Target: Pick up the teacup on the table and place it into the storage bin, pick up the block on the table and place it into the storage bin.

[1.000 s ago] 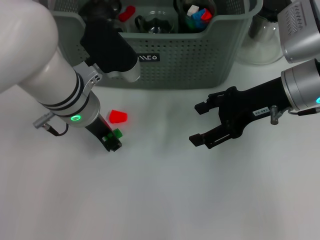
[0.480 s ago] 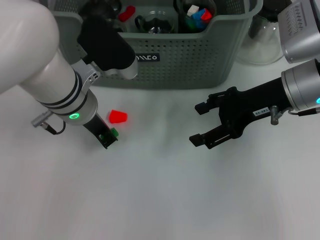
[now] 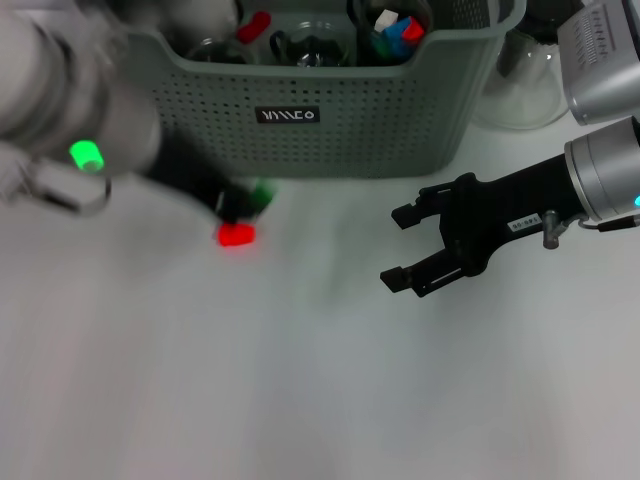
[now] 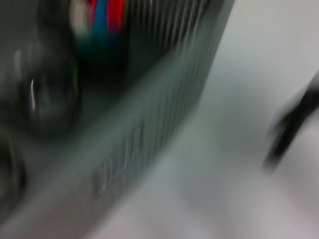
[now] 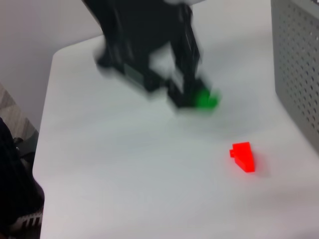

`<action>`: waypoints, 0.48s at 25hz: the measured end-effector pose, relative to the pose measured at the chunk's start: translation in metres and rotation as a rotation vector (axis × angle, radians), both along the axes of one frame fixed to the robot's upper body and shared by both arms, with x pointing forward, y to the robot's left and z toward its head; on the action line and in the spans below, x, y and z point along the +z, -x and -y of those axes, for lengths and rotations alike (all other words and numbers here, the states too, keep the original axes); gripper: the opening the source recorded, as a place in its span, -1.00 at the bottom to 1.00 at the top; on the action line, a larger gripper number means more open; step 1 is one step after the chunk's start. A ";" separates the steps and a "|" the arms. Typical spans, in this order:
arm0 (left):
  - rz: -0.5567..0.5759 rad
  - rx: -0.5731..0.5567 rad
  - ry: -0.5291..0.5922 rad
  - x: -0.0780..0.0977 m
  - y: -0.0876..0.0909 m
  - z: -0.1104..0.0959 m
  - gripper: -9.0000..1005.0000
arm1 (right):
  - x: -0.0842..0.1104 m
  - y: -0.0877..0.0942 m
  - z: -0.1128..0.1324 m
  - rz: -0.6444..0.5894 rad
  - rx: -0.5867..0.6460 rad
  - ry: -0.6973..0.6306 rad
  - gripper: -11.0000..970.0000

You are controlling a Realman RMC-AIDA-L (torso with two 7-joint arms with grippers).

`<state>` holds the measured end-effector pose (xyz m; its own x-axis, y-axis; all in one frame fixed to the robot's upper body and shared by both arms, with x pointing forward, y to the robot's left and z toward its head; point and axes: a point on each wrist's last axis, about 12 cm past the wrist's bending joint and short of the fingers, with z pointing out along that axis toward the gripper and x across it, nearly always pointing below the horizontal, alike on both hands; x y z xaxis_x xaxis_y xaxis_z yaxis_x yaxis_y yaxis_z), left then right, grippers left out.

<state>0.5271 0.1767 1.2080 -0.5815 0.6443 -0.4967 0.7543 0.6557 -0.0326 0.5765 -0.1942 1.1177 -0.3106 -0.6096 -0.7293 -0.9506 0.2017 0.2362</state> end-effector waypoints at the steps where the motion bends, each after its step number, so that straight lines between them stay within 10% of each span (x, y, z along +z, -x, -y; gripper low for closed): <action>1: 0.029 -0.005 0.055 0.014 0.002 -0.003 -0.61 | 0.000 0.000 0.000 0.000 -0.001 0.000 0.96; 6: 0.260 -0.053 0.298 0.084 -0.001 -0.013 -0.61 | -0.001 0.001 0.000 0.000 0.006 0.004 0.96; 12: 0.382 0.010 0.312 0.103 -0.067 0.006 -0.60 | -0.001 0.001 0.000 -0.004 0.004 0.004 0.96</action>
